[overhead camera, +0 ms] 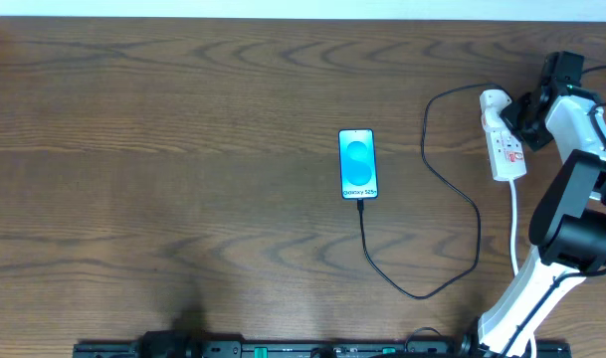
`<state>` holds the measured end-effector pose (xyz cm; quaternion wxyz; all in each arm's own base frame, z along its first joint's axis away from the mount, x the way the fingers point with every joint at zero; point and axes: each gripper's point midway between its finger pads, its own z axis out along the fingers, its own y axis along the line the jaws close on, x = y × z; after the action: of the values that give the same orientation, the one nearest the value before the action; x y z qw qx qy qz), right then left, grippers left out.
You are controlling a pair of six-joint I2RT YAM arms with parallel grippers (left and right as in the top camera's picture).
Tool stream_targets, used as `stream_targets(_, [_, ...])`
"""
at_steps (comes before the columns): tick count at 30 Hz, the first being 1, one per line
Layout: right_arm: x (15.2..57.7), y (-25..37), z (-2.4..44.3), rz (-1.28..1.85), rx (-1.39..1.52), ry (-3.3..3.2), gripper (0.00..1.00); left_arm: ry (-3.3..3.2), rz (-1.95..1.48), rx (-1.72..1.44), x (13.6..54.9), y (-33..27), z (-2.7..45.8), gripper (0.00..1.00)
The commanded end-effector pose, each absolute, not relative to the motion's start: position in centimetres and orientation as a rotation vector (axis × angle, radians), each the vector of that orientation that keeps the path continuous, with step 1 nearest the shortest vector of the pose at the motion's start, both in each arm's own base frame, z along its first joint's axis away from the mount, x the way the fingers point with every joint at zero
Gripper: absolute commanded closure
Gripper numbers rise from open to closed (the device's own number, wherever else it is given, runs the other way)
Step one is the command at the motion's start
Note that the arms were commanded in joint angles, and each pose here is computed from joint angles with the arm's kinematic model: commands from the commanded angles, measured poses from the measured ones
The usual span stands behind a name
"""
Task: Plug charger to phone and switch on socket
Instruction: 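Lift the right gripper off the power strip and move it away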
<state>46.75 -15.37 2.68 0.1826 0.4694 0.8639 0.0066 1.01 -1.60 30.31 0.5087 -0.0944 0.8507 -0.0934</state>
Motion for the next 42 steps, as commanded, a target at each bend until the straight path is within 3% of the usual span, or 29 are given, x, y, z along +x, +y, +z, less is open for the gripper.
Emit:
stream_targets(1, [49.4, -6.4, 1.4, 0.382, 1.142, 2.577, 0.99, 2.093, -0.203, -0.226, 0.4, -1.4, 29.2, 0.02])
stream_targets(21, [49.3, -0.9, 1.3, 0.466, 1.024, 2.668, 0.99, 2.066, -0.205, -0.220, -0.1, -1.4, 29.2, 0.02])
stream_targets(29, [46.3, -6.2, 1.6, 0.058, 1.115, 2.678, 0.99, 1.993, -0.207, -0.208, -1.4, -1.5, 29.0, 0.02])
stream_targets(36, [43.8, -12.1, 9.9, -0.142, 1.181, 2.508, 0.99, 1.924, -0.209, -0.197, -2.7, -1.5, 28.6, 0.03])
stream_targets(42, [42.4, -13.7, 23.2, -0.056, 1.127, 2.179, 0.99, 1.901, -0.217, -0.183, -3.3, -1.5, 28.5, 0.03])
